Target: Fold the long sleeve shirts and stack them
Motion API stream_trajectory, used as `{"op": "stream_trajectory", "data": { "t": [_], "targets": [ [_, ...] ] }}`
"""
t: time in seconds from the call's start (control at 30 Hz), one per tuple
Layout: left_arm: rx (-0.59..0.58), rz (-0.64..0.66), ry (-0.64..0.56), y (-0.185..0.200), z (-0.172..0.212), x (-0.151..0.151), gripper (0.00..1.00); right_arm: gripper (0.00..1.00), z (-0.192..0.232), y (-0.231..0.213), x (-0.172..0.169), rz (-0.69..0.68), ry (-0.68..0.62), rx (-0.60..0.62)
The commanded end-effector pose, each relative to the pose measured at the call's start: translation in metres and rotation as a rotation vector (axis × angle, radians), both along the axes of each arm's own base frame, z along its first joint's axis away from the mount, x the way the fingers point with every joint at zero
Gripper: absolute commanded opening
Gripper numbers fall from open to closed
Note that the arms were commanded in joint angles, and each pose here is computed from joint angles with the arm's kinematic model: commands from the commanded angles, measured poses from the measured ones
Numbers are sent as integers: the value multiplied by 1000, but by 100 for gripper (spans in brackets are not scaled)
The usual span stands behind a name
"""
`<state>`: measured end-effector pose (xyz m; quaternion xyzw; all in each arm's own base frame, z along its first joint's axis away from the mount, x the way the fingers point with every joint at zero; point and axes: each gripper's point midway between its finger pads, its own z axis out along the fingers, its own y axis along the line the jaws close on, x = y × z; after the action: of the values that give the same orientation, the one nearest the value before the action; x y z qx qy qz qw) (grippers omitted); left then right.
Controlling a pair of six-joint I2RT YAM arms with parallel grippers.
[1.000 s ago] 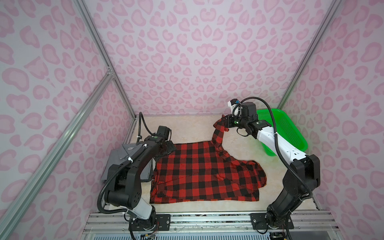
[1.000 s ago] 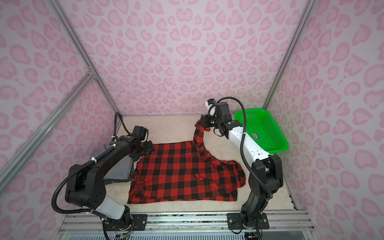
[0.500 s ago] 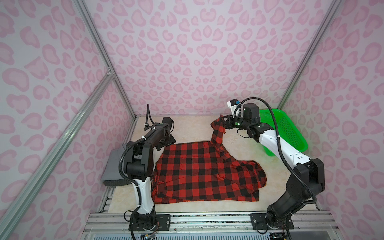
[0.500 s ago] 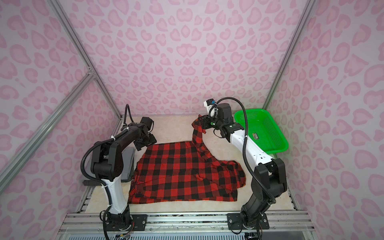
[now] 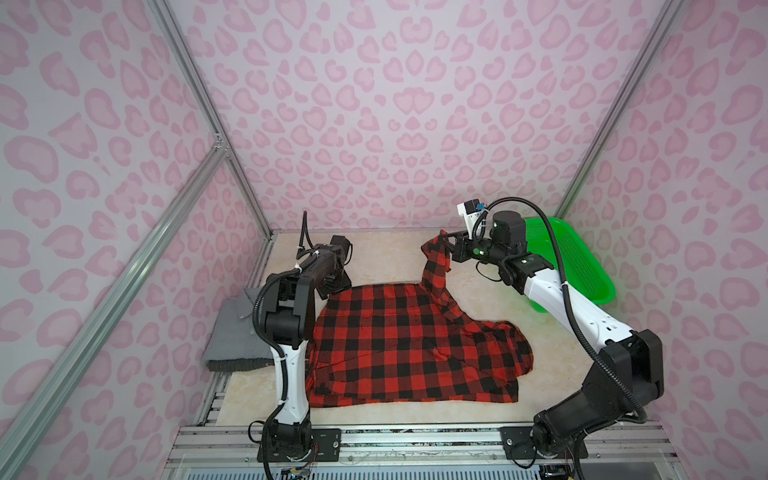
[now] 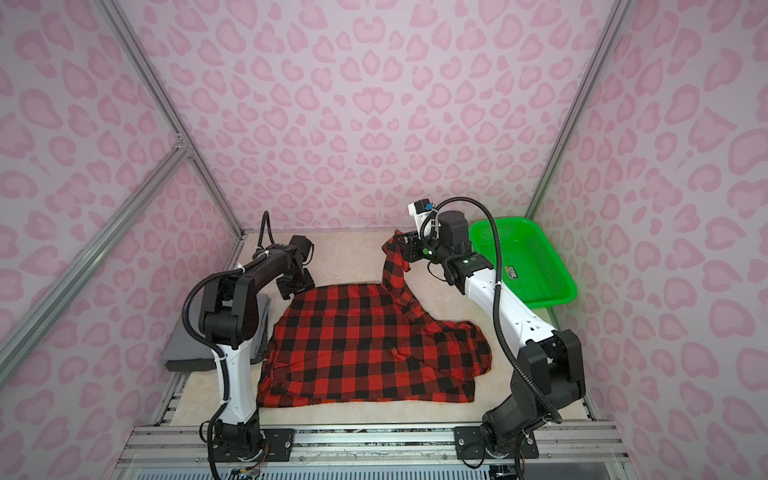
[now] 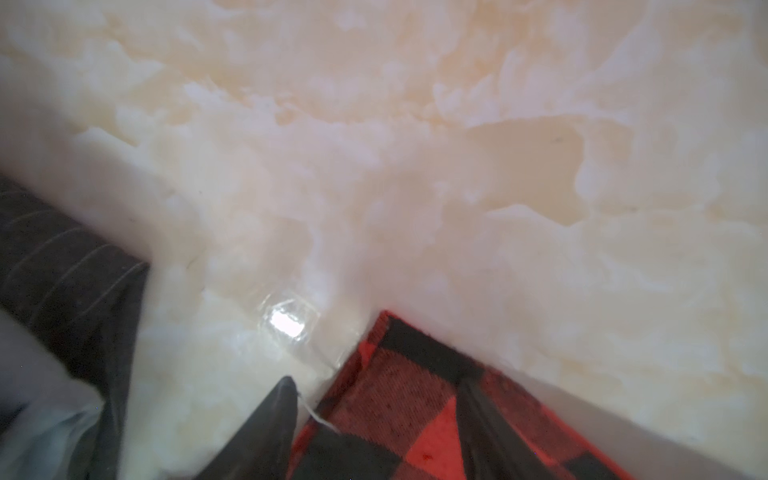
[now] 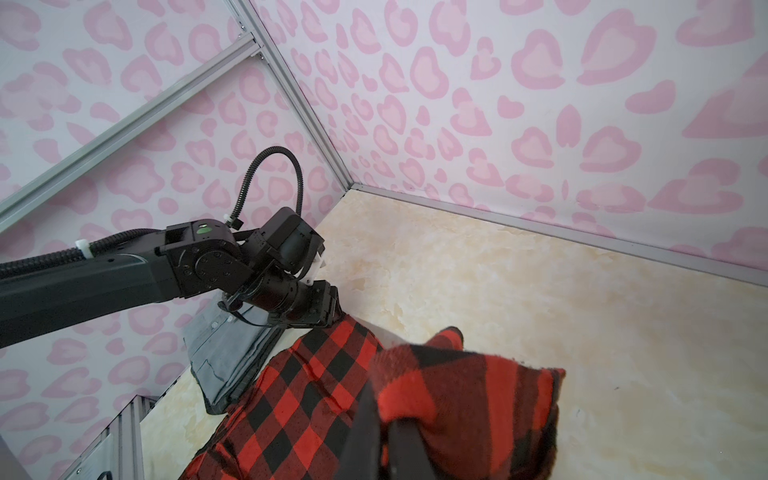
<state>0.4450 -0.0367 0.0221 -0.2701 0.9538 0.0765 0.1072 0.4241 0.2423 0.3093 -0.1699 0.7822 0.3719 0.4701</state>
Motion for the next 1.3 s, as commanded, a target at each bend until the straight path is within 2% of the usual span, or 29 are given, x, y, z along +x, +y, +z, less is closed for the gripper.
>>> {"op": "stream_trajectory", "data": {
  "t": [0.0, 0.2, 0.4, 0.63, 0.87, 1.0, 1.27],
  "targets": [
    [2, -6, 9, 0, -6, 2, 57, 0, 13, 4, -3, 22, -43, 35],
    [21, -10, 6, 3, -10, 6, 38, 0, 17, 4, -8, 31, -54, 42],
    [23, -20, -38, 4, 4, 15, 5, 0, 20, 1, -4, 20, -64, 34],
    [19, -20, -182, 6, 55, 25, 3, 0, 37, -9, 6, -3, -100, -9],
    [10, -12, -354, 11, 104, 9, 4, 0, 27, -15, -2, -20, -90, -18],
    [21, 5, -402, 17, 112, -9, 4, 0, 19, -20, -9, -45, -74, -9],
    [-6, 21, -421, 14, 89, -55, 4, 0, 23, -31, -39, -85, -94, 25]
  ]
}}
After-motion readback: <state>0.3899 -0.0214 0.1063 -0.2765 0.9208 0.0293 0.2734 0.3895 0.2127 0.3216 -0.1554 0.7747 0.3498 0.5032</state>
